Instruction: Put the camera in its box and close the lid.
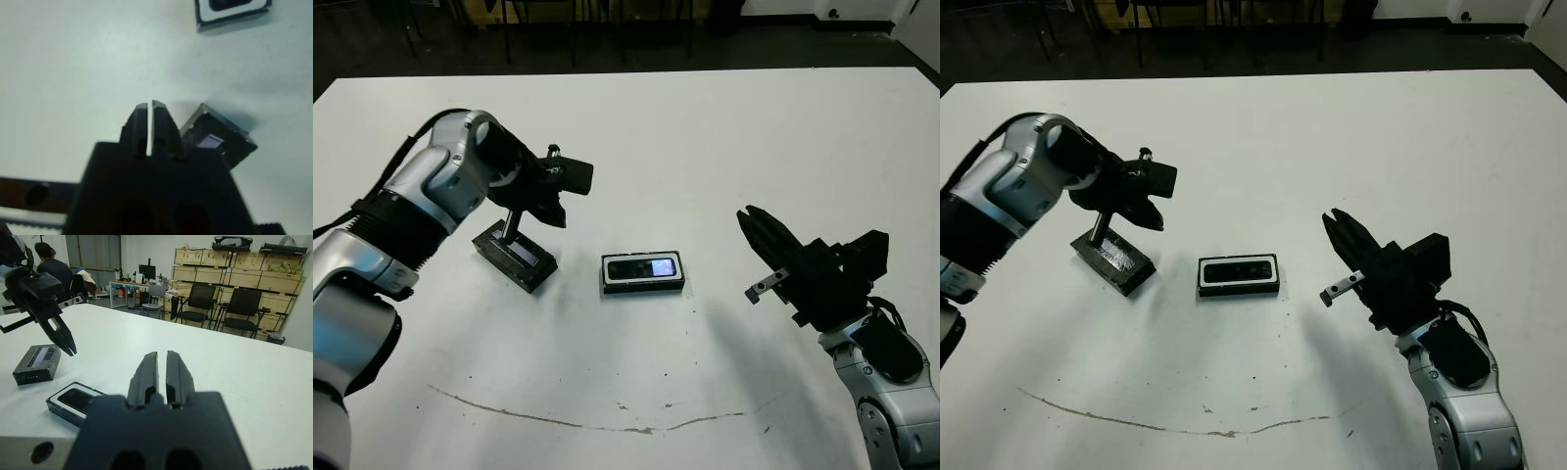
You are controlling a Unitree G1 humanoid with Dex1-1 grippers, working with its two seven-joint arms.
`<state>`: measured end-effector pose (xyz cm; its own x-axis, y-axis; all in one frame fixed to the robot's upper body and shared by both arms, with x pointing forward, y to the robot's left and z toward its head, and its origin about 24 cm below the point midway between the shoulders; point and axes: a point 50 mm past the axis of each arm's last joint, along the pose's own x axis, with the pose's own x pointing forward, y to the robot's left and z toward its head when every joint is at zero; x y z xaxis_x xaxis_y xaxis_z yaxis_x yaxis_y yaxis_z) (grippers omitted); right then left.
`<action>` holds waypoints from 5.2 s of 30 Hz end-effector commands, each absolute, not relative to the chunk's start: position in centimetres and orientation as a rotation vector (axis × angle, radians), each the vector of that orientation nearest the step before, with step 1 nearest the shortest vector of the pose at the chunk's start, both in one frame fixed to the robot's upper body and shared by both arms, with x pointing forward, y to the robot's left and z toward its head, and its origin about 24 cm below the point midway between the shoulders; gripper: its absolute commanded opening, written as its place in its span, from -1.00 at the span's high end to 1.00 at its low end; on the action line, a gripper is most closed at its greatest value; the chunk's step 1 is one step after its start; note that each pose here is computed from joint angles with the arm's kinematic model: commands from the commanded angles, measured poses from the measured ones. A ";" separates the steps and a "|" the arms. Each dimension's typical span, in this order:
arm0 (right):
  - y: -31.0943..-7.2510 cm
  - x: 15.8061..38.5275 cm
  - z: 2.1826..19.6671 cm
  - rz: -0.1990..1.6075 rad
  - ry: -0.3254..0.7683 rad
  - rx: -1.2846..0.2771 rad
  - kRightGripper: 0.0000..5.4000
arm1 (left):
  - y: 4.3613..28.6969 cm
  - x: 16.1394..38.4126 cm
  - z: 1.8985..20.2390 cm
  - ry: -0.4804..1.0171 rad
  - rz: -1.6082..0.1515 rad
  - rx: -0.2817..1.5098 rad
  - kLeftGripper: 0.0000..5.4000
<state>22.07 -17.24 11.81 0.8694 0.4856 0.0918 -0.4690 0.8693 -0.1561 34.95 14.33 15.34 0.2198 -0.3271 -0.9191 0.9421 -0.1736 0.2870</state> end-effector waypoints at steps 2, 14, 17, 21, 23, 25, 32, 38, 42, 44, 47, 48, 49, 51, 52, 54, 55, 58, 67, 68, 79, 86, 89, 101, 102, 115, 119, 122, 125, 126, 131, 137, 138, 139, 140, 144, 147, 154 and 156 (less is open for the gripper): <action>-17.5 22.0 11.4 0.491 -0.093 -0.139 1.00 | 14.6 34.7 13.7 0.758 -1.312 1.255 1.00; -17.5 22.1 11.0 0.502 -0.088 -0.128 1.00 | 14.4 34.2 10.5 0.961 -1.298 1.159 1.00; -17.5 22.1 10.9 0.505 -0.092 -0.133 1.00 | 14.5 34.1 10.3 0.975 -1.296 1.181 1.00; -17.5 22.0 10.9 0.503 -0.086 -0.134 1.00 | 14.8 33.9 10.1 1.000 -1.297 1.198 1.00; -17.5 22.0 10.9 0.500 -0.079 -0.134 1.00 | 14.9 33.8 10.1 1.005 -1.303 1.196 1.00; -17.5 21.9 10.9 0.497 -0.078 -0.142 1.00 | 15.0 33.7 10.3 1.016 -1.299 1.191 1.00; -17.5 21.7 10.9 0.490 -0.075 -0.141 1.00 | 15.3 33.0 11.4 1.061 -1.298 1.239 1.00; -17.5 21.5 10.8 0.485 -0.072 -0.133 1.00 | 15.9 31.8 11.4 1.101 -1.337 1.320 1.00; -17.6 21.4 10.7 0.476 -0.045 -0.123 1.00 | 16.3 31.0 11.1 1.126 -1.371 1.376 1.00; -17.7 21.5 10.6 0.485 -0.058 -0.128 1.00 | 16.5 30.5 11.0 1.118 -1.404 1.384 1.00; -17.6 21.6 10.6 0.486 -0.065 -0.135 1.00 | 16.9 29.8 10.8 1.096 -1.441 1.389 1.00; -17.6 21.6 10.5 0.486 -0.064 -0.132 1.00 | 17.1 29.7 10.8 1.098 -1.443 1.389 1.00; -17.6 21.6 10.5 0.485 -0.060 -0.124 1.00 | 17.4 29.5 10.6 1.099 -1.452 1.392 1.00; -17.6 21.6 10.5 0.482 -0.053 -0.117 1.00 | 18.0 29.2 10.4 1.097 -1.465 1.401 1.00; -17.6 21.5 10.5 0.481 -0.049 -0.116 1.00 | 18.2 29.0 10.4 1.102 -1.467 1.407 1.00; -17.5 21.5 10.5 0.482 -0.045 -0.120 1.00 | 18.6 28.8 10.2 1.116 -1.473 1.402 1.00; -17.5 21.5 10.4 0.487 -0.048 -0.123 1.00 | 18.7 28.6 10.1 1.115 -1.481 1.404 1.00; -17.5 21.6 10.3 0.501 -0.053 -0.114 1.00 | 18.7 28.3 10.0 1.085 -1.518 1.406 1.00; -17.4 21.5 10.3 0.498 -0.045 -0.124 1.00 | 17.6 28.3 11.5 0.971 -1.506 1.184 1.00; -17.4 21.5 10.3 0.497 -0.044 -0.124 1.00 | 17.6 28.2 11.8 0.938 -1.505 1.183 1.00; -17.3 21.6 10.1 0.508 -0.040 -0.111 1.00 | 19.2 26.8 17.1 0.512 -1.315 0.810 1.00; -17.3 21.6 10.1 0.510 -0.036 -0.110 1.00 | 20.6 23.3 18.1 0.101 -0.782 0.455 1.00; -17.3 21.7 9.9 0.517 -0.044 -0.112 1.00 | 20.4 21.1 17.8 0.017 -0.497 0.373 1.00; -17.1 21.6 9.5 0.526 -0.048 -0.096 1.00 | 18.7 17.1 13.7 -0.031 -0.049 -0.008 0.69; -17.1 21.6 9.4 0.528 -0.047 -0.093 1.00 | 18.6 17.0 13.3 -0.019 -0.052 -0.006 0.62; -16.8 21.3 8.9 0.530 -0.018 -0.047 1.00 | 18.0 17.6 10.6 0.036 -0.077 -0.054 -0.28; -16.8 21.3 8.8 0.530 -0.004 -0.049 1.00 | 18.3 17.9 10.4 0.042 -0.078 -0.075 -0.56; -16.7 21.3 8.6 0.535 -0.015 -0.040 1.00 | 18.6 18.1 10.2 0.049 -0.044 -0.086 -0.76; -16.7 21.4 8.4 0.537 -0.007 -0.037 1.00 | 18.9 18.2 10.1 0.055 -0.003 -0.049 -0.98; -16.7 21.4 8.5 0.537 -0.003 -0.037 1.00 | 18.9 18.3 10.0 0.058 0.006 -0.037 -1.00; -16.7 21.3 8.4 0.544 -0.015 -0.027 1.00 | 19.3 18.3 9.7 0.088 0.026 -0.012 -1.00; -16.7 21.3 8.4 0.539 -0.001 -0.022 1.00 | 19.6 18.2 8.9 0.136 0.027 -0.012 -1.00; -16.7 21.3 8.4 0.539 -0.003 -0.032 1.00 | 19.7 18.2 8.8 0.145 0.025 -0.013 -1.00; -16.7 21.3 8.5 0.541 -0.007 -0.037 1.00 | 19.7 18.2 8.6 0.155 0.021 -0.023 -1.00; -16.7 21.3 8.5 0.542 -0.010 -0.037 1.00 | 19.7 18.3 8.4 0.170 0.016 -0.044 -1.00; -16.8 21.4 8.3 0.551 -0.015 -0.025 1.00 | 19.8 18.4 7.9 0.242 -0.009 -0.110 -1.00; -16.8 21.4 8.3 0.549 -0.007 -0.027 1.00 | 19.9 18.5 7.7 0.277 -0.017 -0.114 -1.00; -17.0 21.4 8.3 0.550 -0.003 -0.025 1.00 | 20.1 18.6 7.3 0.286 0.029 -0.070 -1.00; -17.0 21.5 8.4 0.549 0.003 -0.024 1.00 | 19.9 18.6 7.3 0.280 0.056 -0.067 -1.00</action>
<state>21.43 -16.73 8.69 0.8501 0.5263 0.0197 -0.5256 0.8502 -0.0305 18.72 19.83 7.76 0.9662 0.0212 -0.2569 -0.0406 0.9967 -0.0703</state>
